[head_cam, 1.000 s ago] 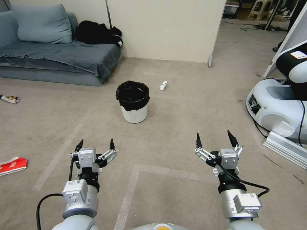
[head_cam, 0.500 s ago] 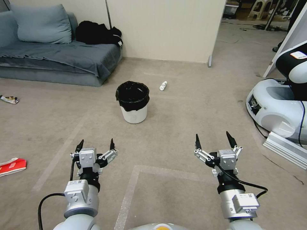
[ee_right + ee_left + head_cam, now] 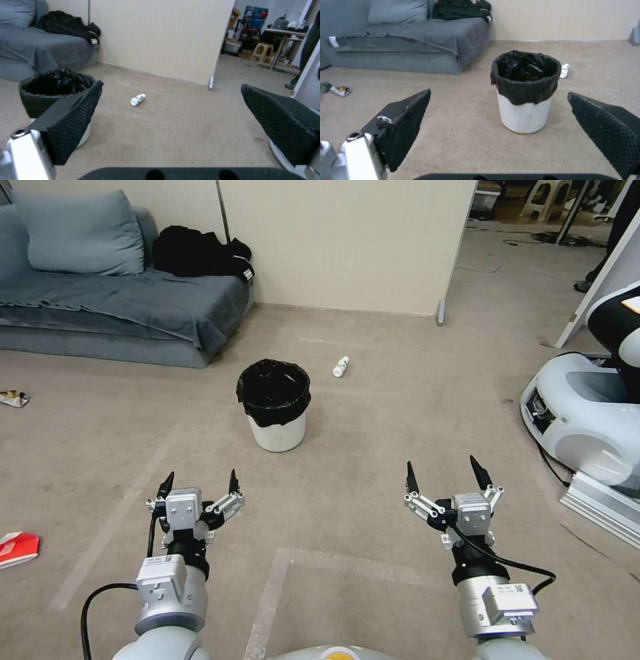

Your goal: Pick up the trash bin, then pick up the garbage from the floor and place it into the trash bin.

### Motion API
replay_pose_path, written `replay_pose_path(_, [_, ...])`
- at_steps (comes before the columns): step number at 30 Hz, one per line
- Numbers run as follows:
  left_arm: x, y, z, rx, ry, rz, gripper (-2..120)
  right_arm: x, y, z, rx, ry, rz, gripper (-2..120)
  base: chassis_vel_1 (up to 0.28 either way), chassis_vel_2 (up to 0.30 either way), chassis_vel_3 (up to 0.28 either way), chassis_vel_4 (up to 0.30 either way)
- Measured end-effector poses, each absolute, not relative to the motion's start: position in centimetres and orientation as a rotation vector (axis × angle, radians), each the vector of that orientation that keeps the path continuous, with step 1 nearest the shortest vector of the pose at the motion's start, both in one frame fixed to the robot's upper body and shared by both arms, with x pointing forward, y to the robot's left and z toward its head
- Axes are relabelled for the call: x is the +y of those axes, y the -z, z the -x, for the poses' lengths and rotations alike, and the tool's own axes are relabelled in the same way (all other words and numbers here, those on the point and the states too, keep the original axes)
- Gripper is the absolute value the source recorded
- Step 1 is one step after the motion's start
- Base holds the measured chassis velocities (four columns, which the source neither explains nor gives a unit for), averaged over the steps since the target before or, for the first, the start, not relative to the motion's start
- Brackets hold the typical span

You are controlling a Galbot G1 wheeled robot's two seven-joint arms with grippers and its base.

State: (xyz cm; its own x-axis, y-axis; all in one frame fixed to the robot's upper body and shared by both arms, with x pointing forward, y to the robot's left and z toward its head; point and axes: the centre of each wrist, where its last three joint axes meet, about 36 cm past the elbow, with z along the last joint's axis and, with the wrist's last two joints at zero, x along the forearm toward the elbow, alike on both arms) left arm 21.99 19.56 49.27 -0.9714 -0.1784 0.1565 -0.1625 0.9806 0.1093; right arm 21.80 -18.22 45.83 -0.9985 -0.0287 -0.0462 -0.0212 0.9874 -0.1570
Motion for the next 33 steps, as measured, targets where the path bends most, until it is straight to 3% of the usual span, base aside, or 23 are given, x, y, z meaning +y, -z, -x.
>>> replay_pose_path(33, [19.43,-49.26,-22.01,-2.96,0.144,-0.257,100,-18.21,-45.59,-21.82,3.09,0.239,0.056,100,-0.106,0.103,0.105,-0.102])
